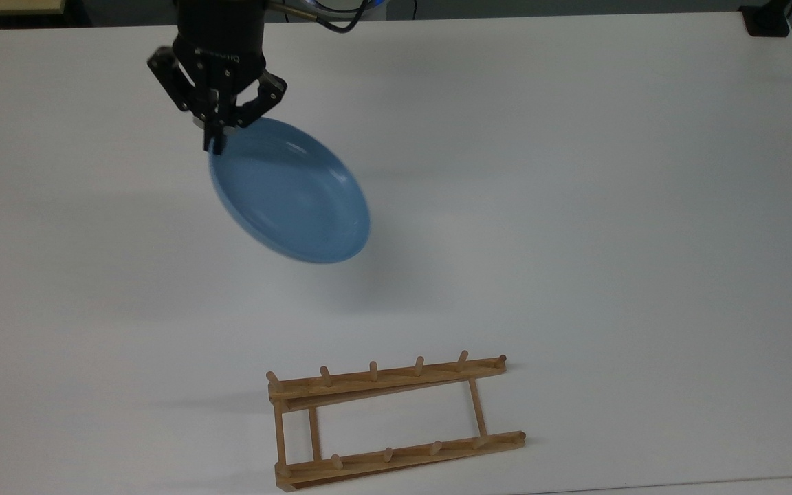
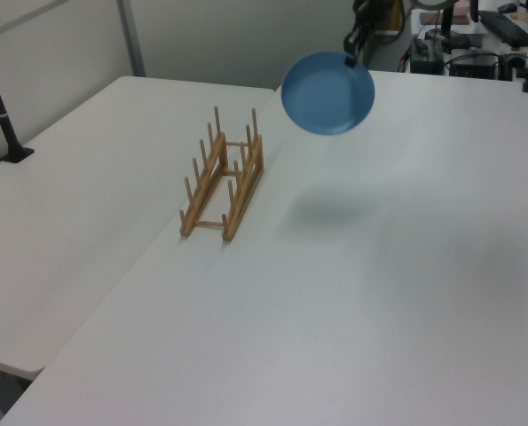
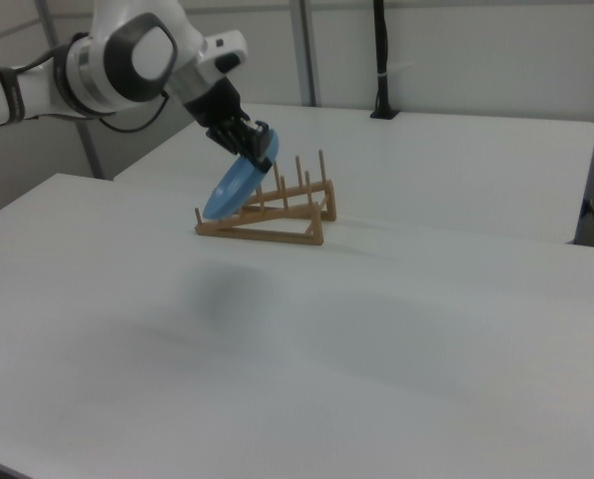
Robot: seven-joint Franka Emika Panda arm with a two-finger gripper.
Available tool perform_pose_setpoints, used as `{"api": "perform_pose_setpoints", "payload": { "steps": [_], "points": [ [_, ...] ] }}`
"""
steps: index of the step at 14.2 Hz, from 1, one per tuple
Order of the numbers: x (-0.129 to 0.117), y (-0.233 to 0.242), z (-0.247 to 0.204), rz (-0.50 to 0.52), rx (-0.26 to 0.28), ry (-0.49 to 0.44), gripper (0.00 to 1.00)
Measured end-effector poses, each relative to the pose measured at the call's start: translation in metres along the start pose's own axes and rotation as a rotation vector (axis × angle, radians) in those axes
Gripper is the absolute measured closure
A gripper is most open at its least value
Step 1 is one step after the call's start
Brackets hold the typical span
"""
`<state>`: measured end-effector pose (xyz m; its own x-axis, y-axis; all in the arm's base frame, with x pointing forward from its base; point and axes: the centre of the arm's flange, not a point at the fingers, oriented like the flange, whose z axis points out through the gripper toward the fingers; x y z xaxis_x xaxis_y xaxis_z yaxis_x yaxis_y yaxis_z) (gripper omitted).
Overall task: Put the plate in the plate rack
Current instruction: 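Grasp the blue plate rim and lift it off the table, then carry the plate upright over the rack and lower it between pegs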
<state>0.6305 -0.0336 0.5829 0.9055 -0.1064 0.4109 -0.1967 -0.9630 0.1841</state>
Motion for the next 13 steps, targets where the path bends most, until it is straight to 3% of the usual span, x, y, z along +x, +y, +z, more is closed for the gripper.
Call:
{"api": "perform_pose_setpoints", "payload": {
  "steps": [3,7,13],
  "points": [
    [0.007,-0.036,-0.015,0.119,-0.161,0.144,0.95],
    [0.004,-0.1,0.006,0.312,-0.293,0.381,0.95],
    [0.024,-0.147,0.051,0.539,-0.286,0.58,0.95]
  ]
}}
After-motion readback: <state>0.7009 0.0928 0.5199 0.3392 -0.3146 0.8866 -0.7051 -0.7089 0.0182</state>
